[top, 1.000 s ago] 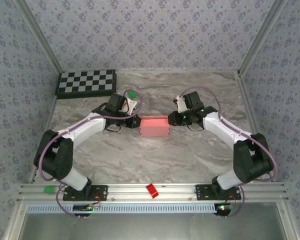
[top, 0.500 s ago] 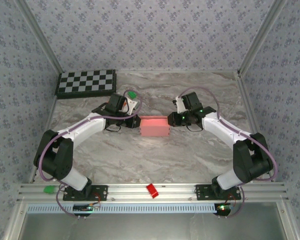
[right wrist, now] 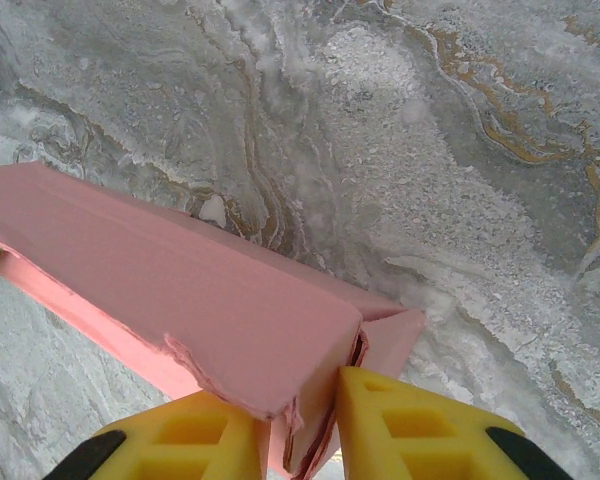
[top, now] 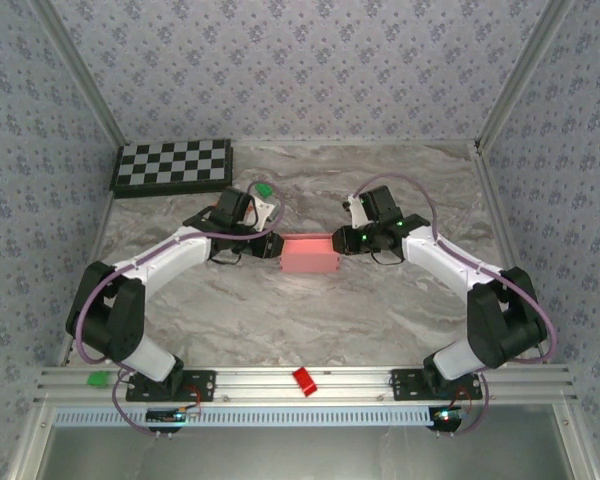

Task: Fold the paper box

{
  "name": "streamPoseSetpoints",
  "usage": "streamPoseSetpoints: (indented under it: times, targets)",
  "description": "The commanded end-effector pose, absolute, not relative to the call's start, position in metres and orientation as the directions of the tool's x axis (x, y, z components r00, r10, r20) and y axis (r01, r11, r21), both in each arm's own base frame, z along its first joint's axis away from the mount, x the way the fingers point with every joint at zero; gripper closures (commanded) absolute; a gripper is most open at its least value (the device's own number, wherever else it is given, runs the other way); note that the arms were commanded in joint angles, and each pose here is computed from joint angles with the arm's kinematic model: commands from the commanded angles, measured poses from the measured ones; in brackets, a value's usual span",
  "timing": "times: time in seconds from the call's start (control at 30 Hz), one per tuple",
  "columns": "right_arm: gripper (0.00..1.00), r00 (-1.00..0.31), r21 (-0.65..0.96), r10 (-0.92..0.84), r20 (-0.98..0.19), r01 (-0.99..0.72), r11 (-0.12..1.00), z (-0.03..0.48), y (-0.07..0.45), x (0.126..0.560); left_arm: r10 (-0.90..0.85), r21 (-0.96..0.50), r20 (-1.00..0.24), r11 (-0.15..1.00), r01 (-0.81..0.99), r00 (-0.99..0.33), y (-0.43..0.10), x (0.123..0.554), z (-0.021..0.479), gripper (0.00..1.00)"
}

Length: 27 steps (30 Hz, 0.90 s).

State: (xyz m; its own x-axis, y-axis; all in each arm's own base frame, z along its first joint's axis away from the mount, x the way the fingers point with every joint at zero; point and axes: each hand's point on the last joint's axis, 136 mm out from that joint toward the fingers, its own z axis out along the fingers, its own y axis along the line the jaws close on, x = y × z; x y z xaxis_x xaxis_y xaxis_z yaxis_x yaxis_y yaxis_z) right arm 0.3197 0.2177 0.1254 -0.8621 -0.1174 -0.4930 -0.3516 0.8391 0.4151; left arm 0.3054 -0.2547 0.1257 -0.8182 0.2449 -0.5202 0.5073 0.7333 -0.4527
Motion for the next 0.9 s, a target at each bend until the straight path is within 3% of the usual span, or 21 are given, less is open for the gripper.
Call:
streamPoseSetpoints:
  times: [0.0, 0.4, 0.87]
  targets:
    - [0.74, -0.875, 0.392, -0.143, -0.463, -0.347, 0.852, 0.119, 0.213, 0.312, 0.252, -0.440, -0.546, 0.725, 0.530, -0.799, -0.253, 0.301, 0.141, 0.66]
    - [0.74, -0.875, 0.396, -0.146, -0.462, -0.350, 0.849, 0.119, 0.214, 0.311, 0.168, -0.447, -0.640, 0.712, 0.542, -0.749, -0.256, 0.313, 0.177, 0.53]
    - [0.74, -0.875, 0.402, -0.146, -0.462, -0.353, 0.845, 0.118, 0.216, 0.309, 0.090, -0.533, -0.571, 0.715, 0.452, -0.816, -0.272, 0.335, 0.165, 0.54]
